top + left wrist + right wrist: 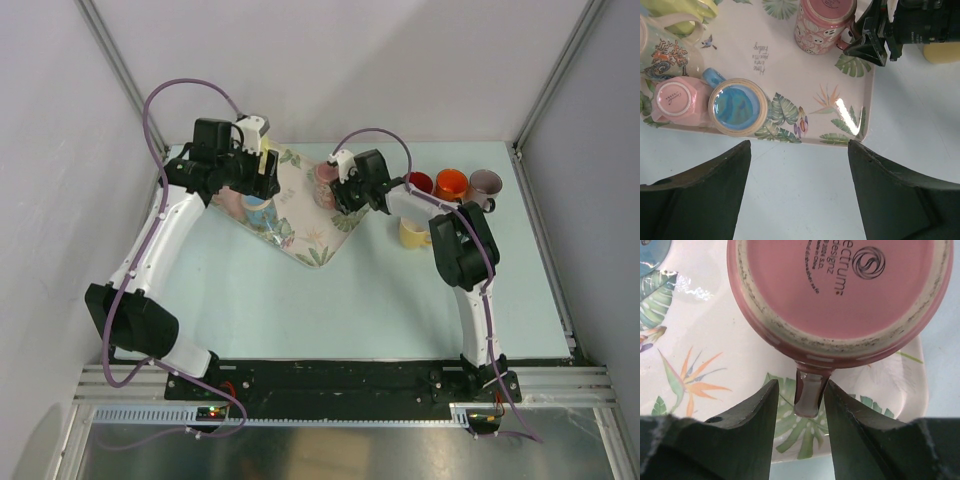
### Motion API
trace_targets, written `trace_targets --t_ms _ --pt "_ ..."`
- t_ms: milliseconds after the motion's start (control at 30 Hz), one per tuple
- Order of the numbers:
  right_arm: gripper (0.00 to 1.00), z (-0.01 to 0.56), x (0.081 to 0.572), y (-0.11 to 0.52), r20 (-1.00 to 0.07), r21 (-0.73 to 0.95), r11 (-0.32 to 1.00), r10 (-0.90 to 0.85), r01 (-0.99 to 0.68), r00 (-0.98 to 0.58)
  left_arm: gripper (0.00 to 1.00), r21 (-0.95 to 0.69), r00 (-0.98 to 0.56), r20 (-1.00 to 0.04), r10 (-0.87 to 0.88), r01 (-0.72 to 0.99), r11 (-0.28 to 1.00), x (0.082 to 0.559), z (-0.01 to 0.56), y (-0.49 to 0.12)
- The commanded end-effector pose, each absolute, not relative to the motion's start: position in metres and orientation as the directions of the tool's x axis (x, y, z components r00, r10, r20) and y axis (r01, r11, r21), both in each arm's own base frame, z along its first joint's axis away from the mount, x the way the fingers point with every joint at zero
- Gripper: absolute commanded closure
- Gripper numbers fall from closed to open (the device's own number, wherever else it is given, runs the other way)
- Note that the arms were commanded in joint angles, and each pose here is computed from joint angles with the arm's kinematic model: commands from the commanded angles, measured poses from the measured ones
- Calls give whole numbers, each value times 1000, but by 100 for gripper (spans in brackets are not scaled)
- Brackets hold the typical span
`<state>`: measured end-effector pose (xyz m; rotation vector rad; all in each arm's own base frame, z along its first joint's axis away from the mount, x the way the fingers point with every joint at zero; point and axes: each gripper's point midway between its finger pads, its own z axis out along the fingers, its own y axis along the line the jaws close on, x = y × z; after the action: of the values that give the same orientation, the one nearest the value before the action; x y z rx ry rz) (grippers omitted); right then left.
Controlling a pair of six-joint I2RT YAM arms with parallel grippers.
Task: Turn the mug right side up
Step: Turn over the cup on the tray.
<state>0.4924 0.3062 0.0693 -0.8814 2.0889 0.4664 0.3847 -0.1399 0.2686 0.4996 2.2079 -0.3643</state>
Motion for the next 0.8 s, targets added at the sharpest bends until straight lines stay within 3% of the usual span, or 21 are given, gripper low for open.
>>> trace_targets --t_ms 0,400,467,600,767 --pt "54 75 494 308 -788 0 682 -450 -731 -419 17 -98 -543 -813 211 484 869 380 284 -145" --pt "58 62 509 304 -731 51 723 -444 -689 -519 17 -87 -523 -826 213 491 867 373 288 -142" --pt "66 63 507 305 -732 50 718 -447 -694 -514 17 -87 -522 -825 214 492 866 373 287 -142" --pt "95 63 507 303 -734 28 715 -460 -698 -500 17 -90 -524 -825 213 494 865 374 287 -144" --pt "100 92 499 306 -760 132 678 -399 -723 -513 18 -80 -511 -825 242 529 845 374 284 -147"
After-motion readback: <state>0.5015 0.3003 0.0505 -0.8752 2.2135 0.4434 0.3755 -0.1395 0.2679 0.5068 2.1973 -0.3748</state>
